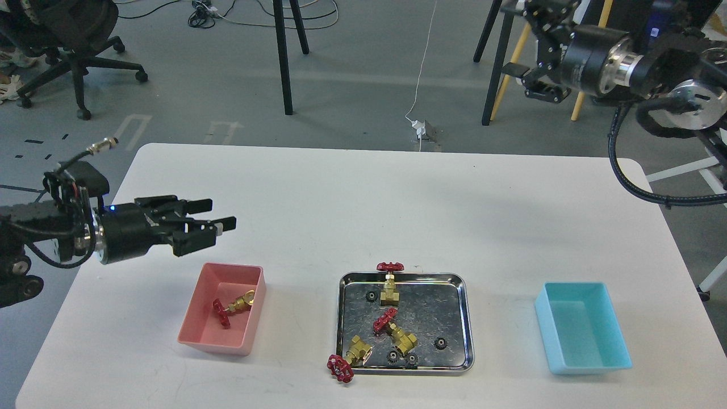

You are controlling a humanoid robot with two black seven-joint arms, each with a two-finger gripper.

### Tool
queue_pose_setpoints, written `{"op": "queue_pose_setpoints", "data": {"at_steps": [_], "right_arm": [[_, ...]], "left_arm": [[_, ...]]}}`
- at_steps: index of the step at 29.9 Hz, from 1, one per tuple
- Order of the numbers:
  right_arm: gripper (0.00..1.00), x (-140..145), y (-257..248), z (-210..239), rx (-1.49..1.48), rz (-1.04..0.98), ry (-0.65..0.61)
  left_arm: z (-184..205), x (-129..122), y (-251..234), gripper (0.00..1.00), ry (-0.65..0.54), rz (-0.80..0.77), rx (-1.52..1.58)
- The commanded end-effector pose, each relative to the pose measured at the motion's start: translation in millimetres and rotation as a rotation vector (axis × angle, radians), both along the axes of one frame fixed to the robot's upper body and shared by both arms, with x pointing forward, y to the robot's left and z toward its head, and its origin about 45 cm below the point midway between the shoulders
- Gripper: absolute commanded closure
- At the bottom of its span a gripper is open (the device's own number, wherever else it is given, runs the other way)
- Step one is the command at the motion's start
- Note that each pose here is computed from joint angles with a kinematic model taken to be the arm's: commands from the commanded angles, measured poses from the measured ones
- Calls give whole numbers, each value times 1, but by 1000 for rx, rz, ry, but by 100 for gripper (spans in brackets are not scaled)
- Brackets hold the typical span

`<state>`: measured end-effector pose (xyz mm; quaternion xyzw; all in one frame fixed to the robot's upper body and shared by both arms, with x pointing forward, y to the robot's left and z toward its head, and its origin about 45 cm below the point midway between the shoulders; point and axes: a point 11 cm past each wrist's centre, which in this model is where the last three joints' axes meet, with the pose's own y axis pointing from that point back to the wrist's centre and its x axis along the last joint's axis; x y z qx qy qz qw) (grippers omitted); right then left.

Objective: Place valve in pink box and gear in blue box
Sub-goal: 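Open the left gripper to drop the valve into the pink box, then raise the left arm and move the right gripper toward the tray, then lower the right gripper onto a small dark gear and grasp it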

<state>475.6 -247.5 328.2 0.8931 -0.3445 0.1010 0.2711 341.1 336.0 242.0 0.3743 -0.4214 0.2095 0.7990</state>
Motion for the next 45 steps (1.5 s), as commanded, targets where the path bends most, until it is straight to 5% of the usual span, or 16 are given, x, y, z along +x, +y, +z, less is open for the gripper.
{"op": "queue_pose_setpoints", "data": {"at_steps": [1, 7, 16, 23, 32, 45], "right_arm": [[0, -32, 40, -28, -311, 257, -65], [0, -70, 71, -50, -738, 571, -212], [4, -123, 88, -85, -895, 754, -191], [29, -166, 84, -132, -1027, 941, -187], [32, -209, 81, -169, -1022, 1036, -139], [37, -214, 84, -193, -1065, 1083, -129]], "left_arm": [[62, 36, -32, 25, 9, 143, -393], [135, 72, -110, 20, 297, 91, -1094], [60, 80, -205, 17, 568, 73, -1331], [40, 76, -249, 14, 556, 71, -1286], [38, 70, -270, 11, 514, 54, -1252], [38, 69, -272, 9, 522, 49, -1256]]}}
